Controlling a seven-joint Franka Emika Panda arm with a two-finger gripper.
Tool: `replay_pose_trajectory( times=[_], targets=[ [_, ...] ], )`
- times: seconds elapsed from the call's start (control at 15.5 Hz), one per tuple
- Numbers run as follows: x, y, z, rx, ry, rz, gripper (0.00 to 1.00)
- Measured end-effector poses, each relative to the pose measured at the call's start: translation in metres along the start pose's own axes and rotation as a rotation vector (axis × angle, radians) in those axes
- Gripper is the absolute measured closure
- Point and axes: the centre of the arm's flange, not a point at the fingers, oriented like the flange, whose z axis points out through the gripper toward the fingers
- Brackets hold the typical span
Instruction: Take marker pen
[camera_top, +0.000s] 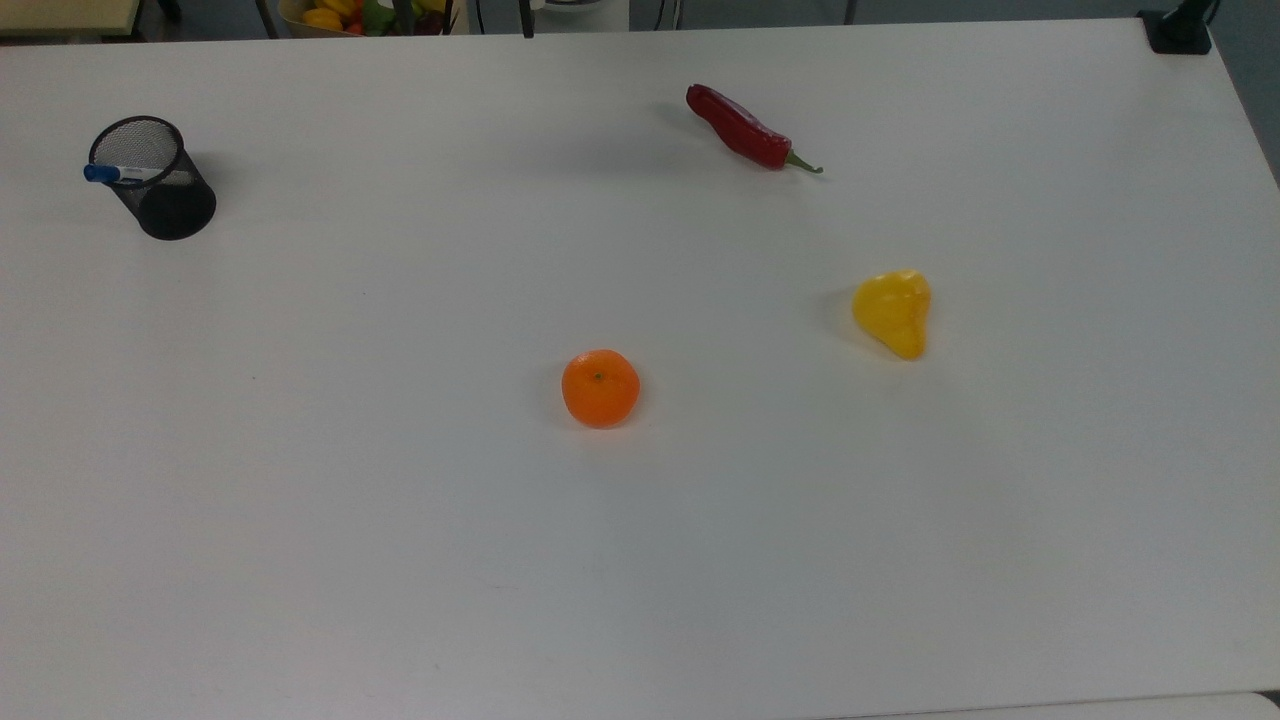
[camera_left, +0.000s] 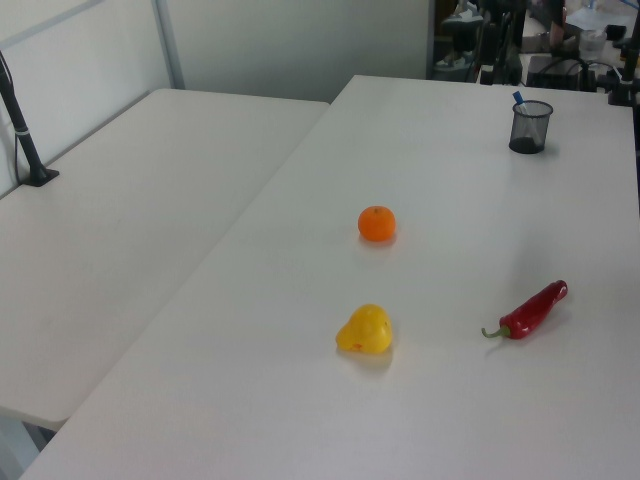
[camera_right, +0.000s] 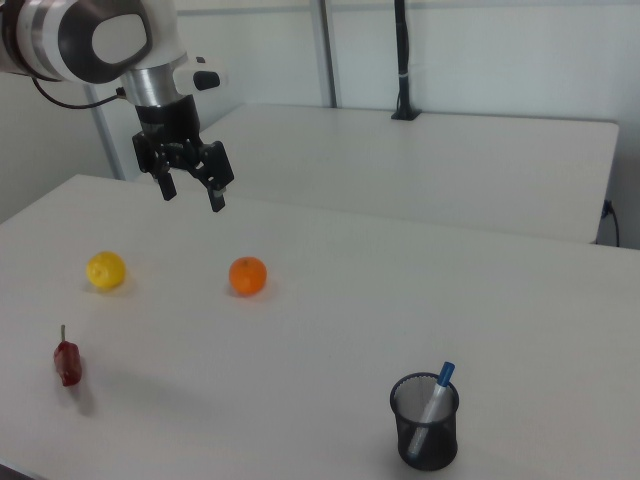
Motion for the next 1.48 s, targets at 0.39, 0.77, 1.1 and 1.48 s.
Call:
replay_pose_trajectory(
  times=[0.39,0.77,1.1,1.48],
  targets=[
    [0.000,0.003,0.000,0.000,0.001,0.005,0.00],
    [-0.002,0.021,-0.001,-0.002,0.002,0.036,0.00],
    [-0.003,0.034,-0.002,-0.003,0.003,0.059,0.00],
    [-0.002,0.087,-0.013,-0.028,0.097,0.148,0.00]
  ],
)
